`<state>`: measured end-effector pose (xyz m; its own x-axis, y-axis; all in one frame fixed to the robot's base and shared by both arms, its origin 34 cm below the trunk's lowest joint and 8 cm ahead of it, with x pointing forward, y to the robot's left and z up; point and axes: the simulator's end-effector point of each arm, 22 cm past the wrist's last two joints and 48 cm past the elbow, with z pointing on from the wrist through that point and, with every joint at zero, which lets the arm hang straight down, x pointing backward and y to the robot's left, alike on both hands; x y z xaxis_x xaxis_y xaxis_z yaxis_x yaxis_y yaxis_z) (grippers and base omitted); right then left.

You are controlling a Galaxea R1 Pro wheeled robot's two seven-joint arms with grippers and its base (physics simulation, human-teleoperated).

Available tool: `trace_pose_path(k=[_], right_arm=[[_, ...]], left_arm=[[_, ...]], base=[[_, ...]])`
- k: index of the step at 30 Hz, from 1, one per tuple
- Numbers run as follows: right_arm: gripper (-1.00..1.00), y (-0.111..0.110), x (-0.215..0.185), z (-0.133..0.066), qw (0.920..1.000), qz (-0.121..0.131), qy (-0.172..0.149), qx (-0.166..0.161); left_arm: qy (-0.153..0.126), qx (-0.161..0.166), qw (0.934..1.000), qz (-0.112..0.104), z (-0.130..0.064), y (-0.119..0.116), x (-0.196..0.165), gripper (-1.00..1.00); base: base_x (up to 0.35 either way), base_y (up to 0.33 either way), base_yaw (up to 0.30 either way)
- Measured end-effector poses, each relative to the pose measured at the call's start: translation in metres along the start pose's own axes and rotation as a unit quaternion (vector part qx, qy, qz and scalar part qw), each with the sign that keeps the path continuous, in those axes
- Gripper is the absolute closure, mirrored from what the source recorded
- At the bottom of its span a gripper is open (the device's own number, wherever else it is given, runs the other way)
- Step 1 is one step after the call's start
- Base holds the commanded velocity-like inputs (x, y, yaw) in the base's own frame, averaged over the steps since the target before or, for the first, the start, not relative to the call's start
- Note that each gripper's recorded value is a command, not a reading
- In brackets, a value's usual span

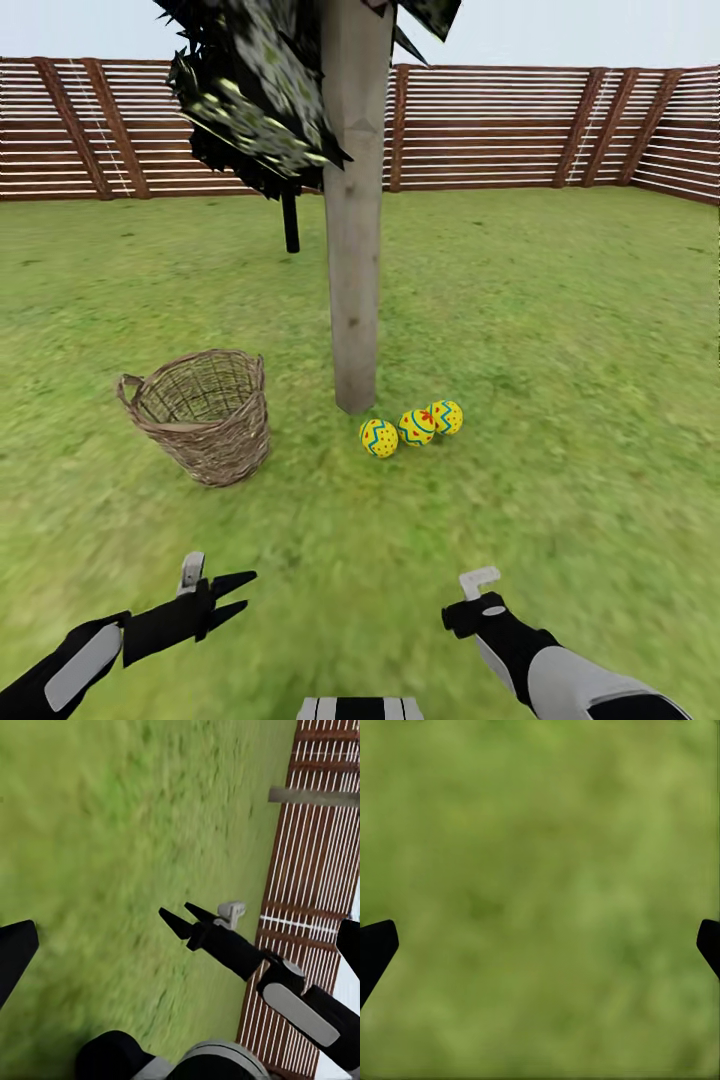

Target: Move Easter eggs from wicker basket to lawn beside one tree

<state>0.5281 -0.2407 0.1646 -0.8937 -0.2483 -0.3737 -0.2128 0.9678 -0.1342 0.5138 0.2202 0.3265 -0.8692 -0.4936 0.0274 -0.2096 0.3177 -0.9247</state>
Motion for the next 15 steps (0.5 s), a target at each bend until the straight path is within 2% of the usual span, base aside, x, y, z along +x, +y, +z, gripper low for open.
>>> trace_pose_path(k=[3, 8, 15], right_arm=[[-1.0, -0.001, 0.0, -0.004, 1.0, 0.001, -0.002, 0.001], [-1.0, -0.004, 0.009, -0.009, 1.0, 0.0, 0.001, 0.004], [-1.0, -0.005, 0.003, -0.018, 1.0, 0.001, -0.008, 0.005]], left_arm=[[0.01, -0.014, 0.9997, 0.016, -0.001, 0.002, 0.004, -1.0], [0.002, -0.08, 0.9965, 0.027, -0.006, 0.024, -0.002, -1.0], [-0.005, -0.082, 0.9958, 0.04, -0.009, 0.015, -0.007, -1.0]], base=[[0.0, 0.0, 0.0], [0.0, 0.0, 0.0], [0.0, 0.0, 0.0]])
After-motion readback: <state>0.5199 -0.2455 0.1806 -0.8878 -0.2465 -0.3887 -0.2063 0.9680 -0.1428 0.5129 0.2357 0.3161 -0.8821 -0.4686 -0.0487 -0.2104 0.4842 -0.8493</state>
